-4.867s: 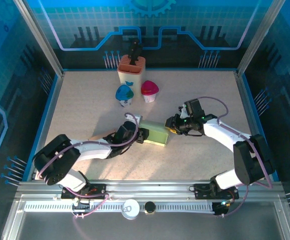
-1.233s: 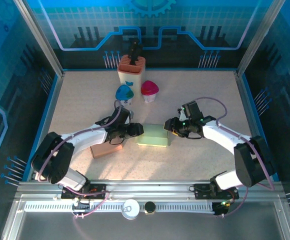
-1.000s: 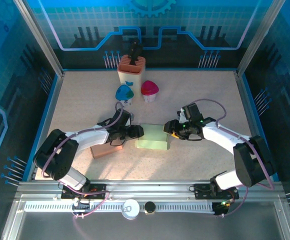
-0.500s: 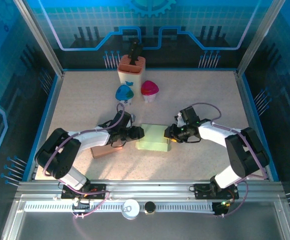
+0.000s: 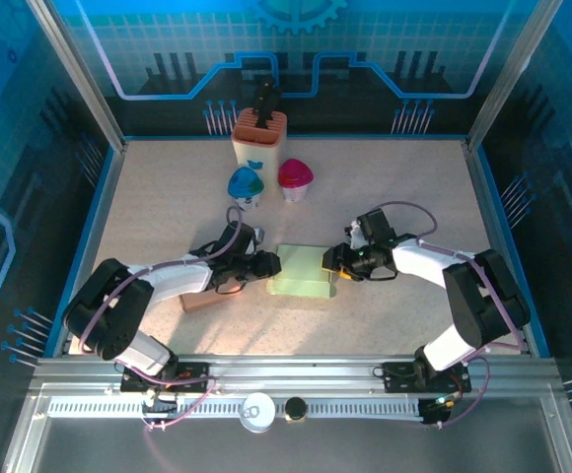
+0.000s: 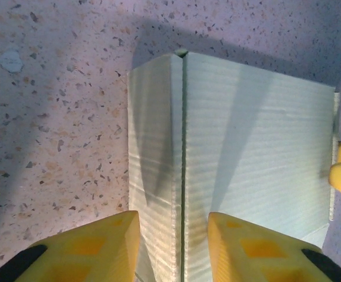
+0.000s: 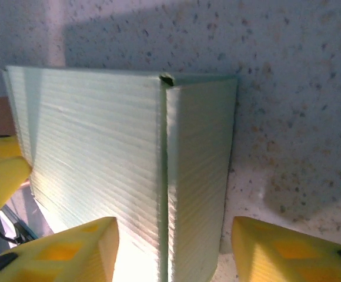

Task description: Fold the paper box

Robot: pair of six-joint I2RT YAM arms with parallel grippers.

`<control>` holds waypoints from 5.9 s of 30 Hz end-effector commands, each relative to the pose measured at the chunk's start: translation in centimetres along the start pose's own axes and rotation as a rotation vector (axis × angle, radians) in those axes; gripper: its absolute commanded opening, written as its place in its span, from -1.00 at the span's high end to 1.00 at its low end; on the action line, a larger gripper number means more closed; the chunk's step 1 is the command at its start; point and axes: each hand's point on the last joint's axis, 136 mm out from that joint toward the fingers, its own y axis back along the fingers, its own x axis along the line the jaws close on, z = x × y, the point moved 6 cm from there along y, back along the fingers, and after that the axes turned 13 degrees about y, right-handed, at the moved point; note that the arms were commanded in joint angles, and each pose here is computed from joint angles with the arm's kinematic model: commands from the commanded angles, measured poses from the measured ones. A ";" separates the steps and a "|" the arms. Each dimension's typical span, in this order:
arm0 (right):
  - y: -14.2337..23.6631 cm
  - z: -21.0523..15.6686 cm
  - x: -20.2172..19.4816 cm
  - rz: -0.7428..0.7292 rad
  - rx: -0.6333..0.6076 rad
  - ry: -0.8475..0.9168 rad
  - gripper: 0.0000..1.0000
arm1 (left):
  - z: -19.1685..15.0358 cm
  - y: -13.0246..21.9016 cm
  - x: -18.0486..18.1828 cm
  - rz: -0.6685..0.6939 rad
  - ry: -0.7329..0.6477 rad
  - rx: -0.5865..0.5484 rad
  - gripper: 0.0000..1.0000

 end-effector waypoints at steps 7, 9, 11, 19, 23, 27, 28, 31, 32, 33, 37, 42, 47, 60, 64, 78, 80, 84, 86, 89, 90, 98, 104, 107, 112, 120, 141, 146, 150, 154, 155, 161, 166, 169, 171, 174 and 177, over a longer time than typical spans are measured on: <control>-0.2 0.6 0.2 0.127 0.008 0.051 -0.27 | 0.4 0.0 -0.1 -0.069 -0.003 0.026 0.46; -0.4 0.7 0.0 0.125 0.013 0.049 -0.29 | 0.5 0.0 0.1 -0.070 0.004 0.025 0.49; -0.5 0.6 0.0 0.126 0.016 0.050 -0.31 | 0.5 0.0 0.2 -0.074 0.009 0.026 0.52; -0.8 0.4 -0.4 0.143 0.015 0.058 -0.44 | 0.4 -0.2 0.8 -0.061 0.006 0.032 0.57; -1.2 0.3 -0.5 0.154 0.025 0.054 -0.44 | 0.3 -0.4 1.2 -0.052 0.006 0.040 0.55; -1.4 0.3 -0.6 0.161 0.026 0.050 -0.44 | 0.4 -0.5 1.5 -0.045 0.012 0.038 0.58; -1.3 0.4 -0.5 0.164 0.023 0.050 -0.44 | 0.4 -0.5 1.6 -0.043 0.015 0.035 0.61; -1.4 0.4 -0.4 0.174 0.017 0.052 -0.44 | 0.6 -0.3 1.8 -0.049 0.020 0.024 0.73; -1.3 0.5 -0.3 0.184 0.014 0.054 -0.44 | 0.6 -0.2 1.9 -0.051 0.021 0.023 0.75; -1.3 0.5 -0.2 0.191 0.013 0.054 -0.45 | 0.7 -0.2 1.9 -0.055 0.023 0.020 0.76; -1.4 0.4 -0.2 0.205 0.017 0.053 -0.47 | 0.8 -0.3 2.4 -0.066 0.042 0.025 0.84; -1.8 0.1 -0.1 0.216 0.023 0.054 -0.50 | 0.9 -0.6 3.4 -0.066 0.069 0.025 0.88; -1.8 0.0 0.0 0.222 0.021 0.055 -0.51 | 0.8 -0.8 4.0 -0.057 0.082 0.028 0.89; -2.4 1.7 2.3 0.389 -0.057 -0.018 -0.06 | 1.8 0.7 1.8 -0.112 0.035 -0.004 0.32; -2.1 2.2 2.0 0.467 -0.056 -0.122 0.10 | 2.4 3.7 -0.5 -0.138 -0.119 -0.116 0.04; -0.4 2.2 0.7 0.568 -0.050 -0.334 0.15 | -5.1 6.8 -7.6 -0.052 -1.304 -0.239 -0.30; 0.1 1.9 0.7 0.552 -0.041 -0.338 0.14 | -5.2 5.8 -7.4 0.025 -1.390 -0.233 -0.32; 0.9 1.6 0.9 0.512 -0.022 -0.337 0.13 | -5.1 3.9 -7.5 0.131 -1.490 -0.283 -0.38; 1.3 1.7 1.1 0.505 -0.019 -0.331 0.13 | -5.3 3.1 -7.6 0.152 -1.547 -0.295 -0.39; 1.7 1.7 1.3 0.499 -0.007 -0.331 0.13 | -5.0 2.4 -7.7 0.204 -1.602 -0.376 -0.45; 1.8 1.7 1.4 0.500 -0.004 -0.331 0.13 | -4.7 2.2 -7.8 0.223 -1.601 -0.397 -0.46; 2.6 1.8 1.8 0.491 0.005 -0.347 0.14 | -4.9 0.8 -7.5 0.303 -1.654 -0.455 -0.49; 3.3 2.4 2.4 0.512 -0.001 -0.365 0.14 | -6.0 -0.7 -6.2 0.299 -1.695 -0.393 -0.48; 3.6 2.5 2.6 0.523 -0.002 -0.368 0.14 | -5.7 -1.1 -6.0 0.328 -1.698 -0.411 -0.48; 3.7 2.0 2.7 0.527 0.027 -0.391 0.13 | -4.9 -1.5 -6.7 0.369 -1.713 -0.498 -0.54; 3.7 1.7 2.4 0.522 0.046 -0.424 0.09 | -4.8 -1.9 -7.1 0.367 -1.703 -0.502 -0.20; 13.5 1.8 -0.5 0.105 -0.318 -0.267 -0.50 | -9.6 1.0 -6.3 0.240 -1.429 0.227 0.22; 16.4 1.8 -0.5 -0.090 -0.421 -0.066 -0.45 | -10.3 1.3 -6.2 0.290 -1.361 0.391 0.25; 16.4 1.4 0.0 -0.184 -0.411 0.079 -0.29 | -10.0 1.4 -6.4 0.329 -1.318 0.476 0.25; 15.4 0.3 1.2 -0.254 -0.350 0.207 -0.27 | -9.3 1.8 -6.5 0.363 -1.291 0.541 0.24; 15.0 0.0 1.5 -0.259 -0.334 0.231 -0.27 | -9.1 1.9 -6.5 0.373 -1.287 0.556 0.24; 12.8 -1.6 2.7 -0.232 -0.256 0.297 -0.42 | -7.8 1.5 -6.2 0.398 -1.291 0.599 0.15; 11.4 -3.1 2.6 -0.190 -0.239 0.214 -0.46 | -6.9 1.5 -6.7 0.372 -1.278 0.570 0.10; 11.1 -4.2 2.7 -0.189 -0.269 0.131 -0.43 | -6.8 1.6 -6.8 0.345 -1.287 0.544 0.04; 11.2 -5.0 2.8 -0.188 -0.312 0.053 -0.36 | -6.8 1.6 -6.8 0.337 -1.288 0.534 0.04; 10.8 -6.0 3.2 -0.152 -0.359 -0.073 -0.27 | -6.7 1.5 -6.7 0.325 -1.289 0.520 0.03; 9.6 -6.8 3.6 -0.116 -0.382 -0.195 -0.25 | -6.5 1.5 -6.8 0.316 -1.287 0.505 0.02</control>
